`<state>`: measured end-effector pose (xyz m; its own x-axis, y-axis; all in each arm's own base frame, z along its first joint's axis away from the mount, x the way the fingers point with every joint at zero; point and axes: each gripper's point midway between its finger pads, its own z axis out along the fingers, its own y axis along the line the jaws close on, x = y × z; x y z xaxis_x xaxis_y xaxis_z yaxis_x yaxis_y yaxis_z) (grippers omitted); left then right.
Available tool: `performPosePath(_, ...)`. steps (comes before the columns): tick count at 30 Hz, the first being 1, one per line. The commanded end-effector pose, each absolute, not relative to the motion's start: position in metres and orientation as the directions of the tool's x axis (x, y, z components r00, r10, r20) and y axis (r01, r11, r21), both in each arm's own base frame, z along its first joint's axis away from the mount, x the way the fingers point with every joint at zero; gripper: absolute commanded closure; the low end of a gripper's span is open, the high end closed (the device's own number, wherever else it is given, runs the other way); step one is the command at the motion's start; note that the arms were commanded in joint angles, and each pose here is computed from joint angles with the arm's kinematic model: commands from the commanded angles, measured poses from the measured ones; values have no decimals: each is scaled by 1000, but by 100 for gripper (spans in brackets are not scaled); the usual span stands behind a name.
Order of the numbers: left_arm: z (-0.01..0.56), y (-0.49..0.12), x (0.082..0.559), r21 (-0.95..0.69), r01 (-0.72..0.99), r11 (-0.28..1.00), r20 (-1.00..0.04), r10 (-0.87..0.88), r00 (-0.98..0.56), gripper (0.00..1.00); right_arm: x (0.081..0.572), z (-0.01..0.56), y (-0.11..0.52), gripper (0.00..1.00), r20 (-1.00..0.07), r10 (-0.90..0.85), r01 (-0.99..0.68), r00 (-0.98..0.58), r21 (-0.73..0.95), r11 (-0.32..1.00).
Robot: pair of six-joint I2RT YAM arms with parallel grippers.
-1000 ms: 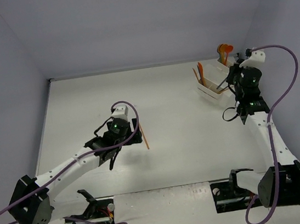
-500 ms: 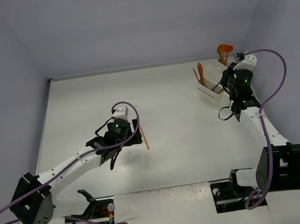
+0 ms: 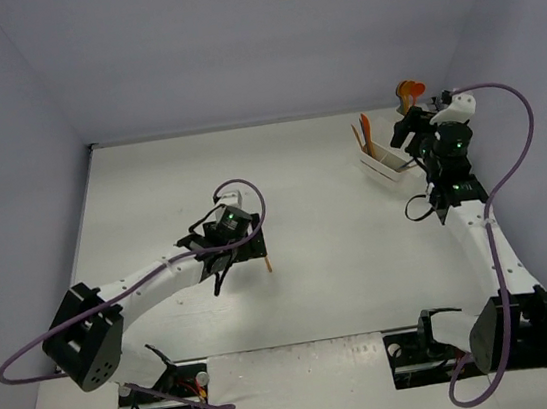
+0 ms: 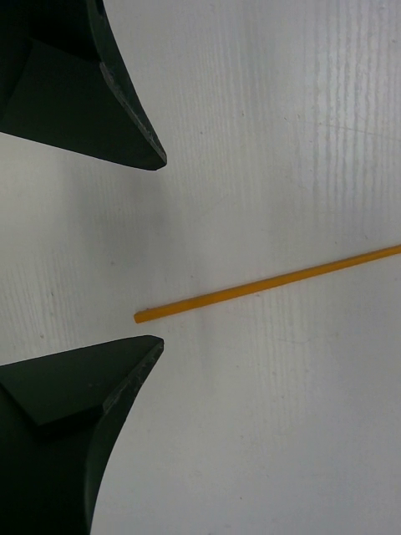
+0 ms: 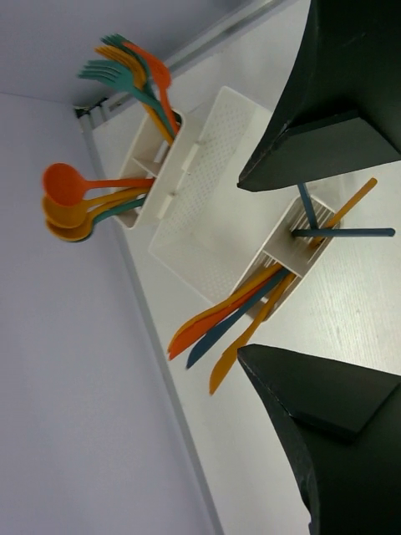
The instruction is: Sort the eating utensils into containers
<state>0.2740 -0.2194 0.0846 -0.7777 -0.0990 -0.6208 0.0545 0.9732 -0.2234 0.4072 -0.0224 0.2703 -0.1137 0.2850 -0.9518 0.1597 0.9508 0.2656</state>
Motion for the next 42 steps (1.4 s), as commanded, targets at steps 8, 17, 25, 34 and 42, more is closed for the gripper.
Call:
performPosePath(8, 70, -245, 299, -145, -74, 987, -505, -138, -852, 22, 377, 366, 0, 21, -966, 256, 27, 48, 257, 966)
performPosePath(17, 41, -252, 291, -88, -103, 991, -415, -130, -900, 22, 368, 361, 24, 10, -970, 241, -33, 24, 240, 970)
performPosePath(25, 20, -250, 284, -19, -107, 994, -360, -107, -927, 29, 357, 363, 38, 4, -974, 226, -77, 22, 223, 972)
performPosePath(34, 6, -224, 259, 55, -139, 989, -312, -115, -943, 83, 350, 364, 50, 2, -975, 221, -114, 20, 217, 969)
performPosePath(42, 43, -213, 270, 63, -65, 996, -417, -33, -908, 100, 355, 360, 91, 0, -972, 230, -294, -57, 236, 926)
